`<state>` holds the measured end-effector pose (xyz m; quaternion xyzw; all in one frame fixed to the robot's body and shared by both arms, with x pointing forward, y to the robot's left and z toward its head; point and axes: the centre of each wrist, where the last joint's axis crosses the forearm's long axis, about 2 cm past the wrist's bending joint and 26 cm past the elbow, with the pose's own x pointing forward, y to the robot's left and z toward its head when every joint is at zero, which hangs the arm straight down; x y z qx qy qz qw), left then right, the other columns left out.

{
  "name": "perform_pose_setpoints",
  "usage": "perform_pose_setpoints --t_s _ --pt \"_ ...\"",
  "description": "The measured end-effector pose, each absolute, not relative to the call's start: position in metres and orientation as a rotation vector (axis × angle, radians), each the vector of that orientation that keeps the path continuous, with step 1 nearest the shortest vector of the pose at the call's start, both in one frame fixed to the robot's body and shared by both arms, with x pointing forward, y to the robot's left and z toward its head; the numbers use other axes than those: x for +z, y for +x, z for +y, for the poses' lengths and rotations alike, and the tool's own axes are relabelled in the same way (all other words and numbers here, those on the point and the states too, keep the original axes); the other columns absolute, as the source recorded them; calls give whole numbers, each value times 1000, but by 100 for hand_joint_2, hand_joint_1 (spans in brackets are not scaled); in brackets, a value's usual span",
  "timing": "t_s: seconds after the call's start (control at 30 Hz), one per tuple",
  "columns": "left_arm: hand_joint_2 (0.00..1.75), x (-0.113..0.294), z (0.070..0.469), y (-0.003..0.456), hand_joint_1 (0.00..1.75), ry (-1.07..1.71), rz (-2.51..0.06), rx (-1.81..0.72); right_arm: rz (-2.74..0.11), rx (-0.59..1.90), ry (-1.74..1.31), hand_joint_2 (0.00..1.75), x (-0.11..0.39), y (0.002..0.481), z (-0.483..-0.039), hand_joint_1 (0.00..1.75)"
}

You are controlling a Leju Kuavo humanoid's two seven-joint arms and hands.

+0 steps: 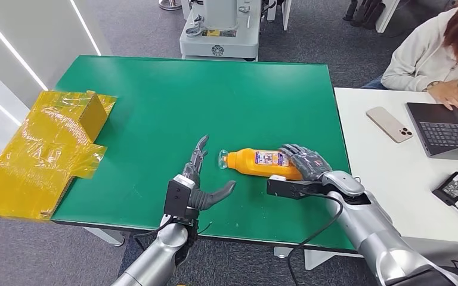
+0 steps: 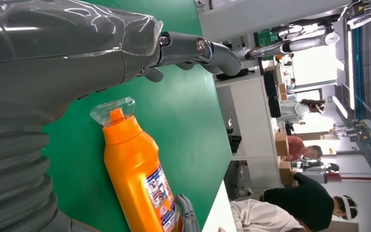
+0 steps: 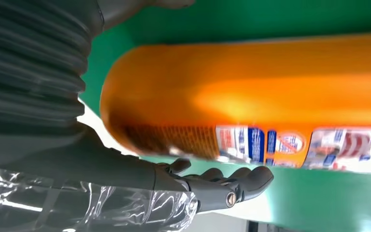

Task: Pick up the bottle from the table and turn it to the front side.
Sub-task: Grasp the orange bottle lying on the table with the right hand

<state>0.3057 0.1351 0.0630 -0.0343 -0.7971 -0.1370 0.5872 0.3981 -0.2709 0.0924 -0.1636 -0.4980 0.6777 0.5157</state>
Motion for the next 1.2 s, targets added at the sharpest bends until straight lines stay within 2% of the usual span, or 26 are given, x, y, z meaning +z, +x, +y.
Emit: perform_pose_setpoints --t_s 0.47,0.53,0.73,0.87,0.93,1.2 --pt "175 61 139 308 0 -74 -1835 -331 -1182 1614 -364 175 82 390 -279 0" --pt "175 60 140 308 0 -71 -1827 -329 -1183 1614 -363 175 81 388 -279 7" --pt "175 54 145 307 0 -57 -1802 -311 -1185 1623 -370 175 77 385 -281 41" --pt "175 51 149 306 0 -42 -1796 -298 -1171 1646 -388 175 77 384 -282 115" --pt "175 50 151 306 0 -36 -1791 -291 -1156 1670 -418 175 77 384 -282 132" --pt "175 47 152 304 0 -25 -1783 -282 -1114 1731 -479 175 78 385 -281 141"
